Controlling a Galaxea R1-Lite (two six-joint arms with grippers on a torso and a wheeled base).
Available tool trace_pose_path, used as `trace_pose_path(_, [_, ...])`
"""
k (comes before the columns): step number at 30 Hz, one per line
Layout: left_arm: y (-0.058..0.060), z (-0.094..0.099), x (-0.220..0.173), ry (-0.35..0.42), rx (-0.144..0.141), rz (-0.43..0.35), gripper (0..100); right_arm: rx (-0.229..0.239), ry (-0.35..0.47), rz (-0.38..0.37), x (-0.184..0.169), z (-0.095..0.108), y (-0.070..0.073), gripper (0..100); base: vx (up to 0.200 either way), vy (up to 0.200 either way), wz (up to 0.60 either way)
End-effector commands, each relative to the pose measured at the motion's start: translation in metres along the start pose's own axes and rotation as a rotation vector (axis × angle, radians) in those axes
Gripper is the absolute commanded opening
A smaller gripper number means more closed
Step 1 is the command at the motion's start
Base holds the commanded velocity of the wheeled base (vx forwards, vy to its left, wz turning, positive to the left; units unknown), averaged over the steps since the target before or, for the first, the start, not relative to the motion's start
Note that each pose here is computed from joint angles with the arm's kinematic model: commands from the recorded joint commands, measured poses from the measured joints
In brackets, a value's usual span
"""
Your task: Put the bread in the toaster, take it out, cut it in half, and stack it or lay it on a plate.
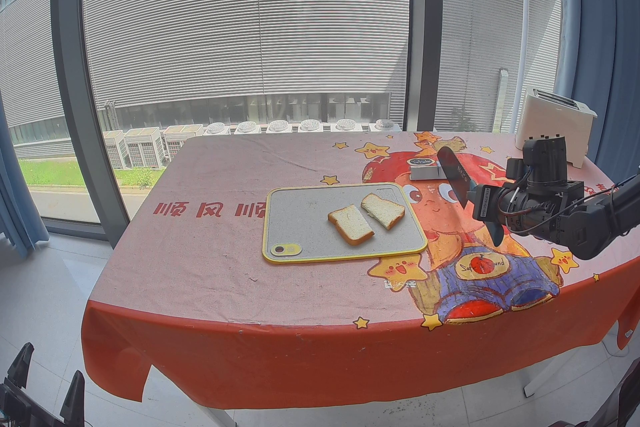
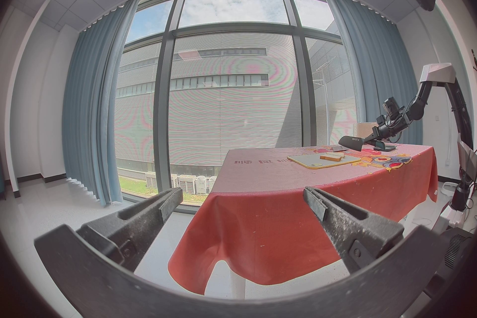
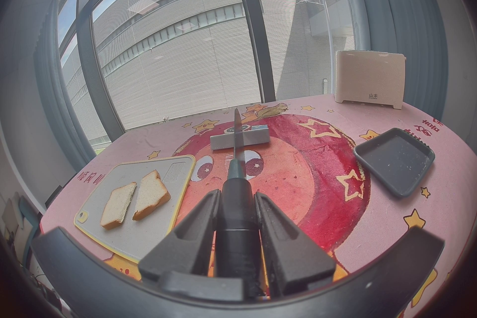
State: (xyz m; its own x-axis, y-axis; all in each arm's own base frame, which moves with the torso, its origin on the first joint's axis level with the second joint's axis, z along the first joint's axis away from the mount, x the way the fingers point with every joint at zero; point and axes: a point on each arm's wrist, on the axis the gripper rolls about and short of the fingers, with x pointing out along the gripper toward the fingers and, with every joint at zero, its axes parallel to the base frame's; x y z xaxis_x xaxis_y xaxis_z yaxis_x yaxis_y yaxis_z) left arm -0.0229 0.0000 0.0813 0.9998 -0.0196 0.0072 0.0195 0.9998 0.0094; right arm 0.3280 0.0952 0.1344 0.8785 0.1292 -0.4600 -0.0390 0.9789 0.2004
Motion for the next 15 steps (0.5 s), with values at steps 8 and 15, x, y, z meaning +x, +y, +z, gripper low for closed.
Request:
trace_pose_path(8, [-0.0001,-0.0052,0.0000,0.001,0.000,0.000,100,-0.004,-0.001,0.011,-0.0012,-0.0001,0.0034,0,0.000,0.000,0.00])
trace_pose_path(15, [-0.0001,-0.0052,0.0000,0.001,0.000,0.000,100,-0.008,0.003,0.015,-0.0011,-0.0016,0.0056,0,0.000,0.000,0.00])
